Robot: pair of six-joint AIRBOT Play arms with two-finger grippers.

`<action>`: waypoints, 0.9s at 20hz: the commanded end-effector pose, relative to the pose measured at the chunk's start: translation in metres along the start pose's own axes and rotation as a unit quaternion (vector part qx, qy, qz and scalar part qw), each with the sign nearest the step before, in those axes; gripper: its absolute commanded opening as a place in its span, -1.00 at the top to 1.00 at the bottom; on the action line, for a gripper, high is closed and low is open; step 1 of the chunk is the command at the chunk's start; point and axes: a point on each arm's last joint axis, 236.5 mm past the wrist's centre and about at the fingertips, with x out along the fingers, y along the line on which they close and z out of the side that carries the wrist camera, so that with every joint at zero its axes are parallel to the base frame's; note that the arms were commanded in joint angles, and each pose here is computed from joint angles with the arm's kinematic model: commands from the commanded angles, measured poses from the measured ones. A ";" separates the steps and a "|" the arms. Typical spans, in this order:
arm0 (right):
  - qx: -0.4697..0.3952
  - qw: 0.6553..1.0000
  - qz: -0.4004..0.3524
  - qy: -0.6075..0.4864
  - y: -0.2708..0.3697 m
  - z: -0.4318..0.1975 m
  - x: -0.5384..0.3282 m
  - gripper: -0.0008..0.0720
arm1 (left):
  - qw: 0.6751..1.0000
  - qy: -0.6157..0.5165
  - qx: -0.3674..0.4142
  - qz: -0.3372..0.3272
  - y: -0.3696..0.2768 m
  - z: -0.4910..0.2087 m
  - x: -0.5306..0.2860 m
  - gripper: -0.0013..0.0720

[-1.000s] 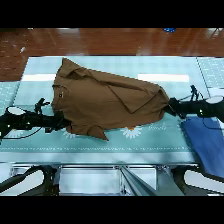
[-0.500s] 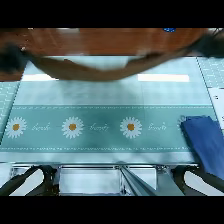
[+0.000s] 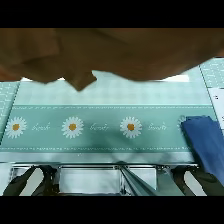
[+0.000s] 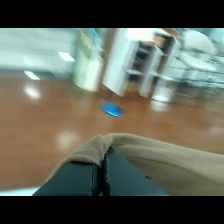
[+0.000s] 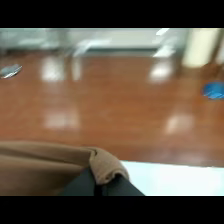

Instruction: Fold the shirts.

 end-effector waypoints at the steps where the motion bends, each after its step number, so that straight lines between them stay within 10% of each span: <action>1: -0.018 0.999 -0.035 -0.018 0.006 -0.003 -0.065 0.92 | 0.987 -0.051 0.087 0.125 -0.008 0.026 -0.073 0.90; 8: -0.005 0.997 -0.045 0.068 0.008 -0.053 -0.088 0.92 | 0.982 0.044 0.098 0.154 0.021 -0.022 -0.125 0.90; 18: 0.132 0.943 0.075 0.297 -0.002 -0.240 0.112 0.92 | 0.936 0.280 0.034 0.208 0.095 -0.239 0.074 0.90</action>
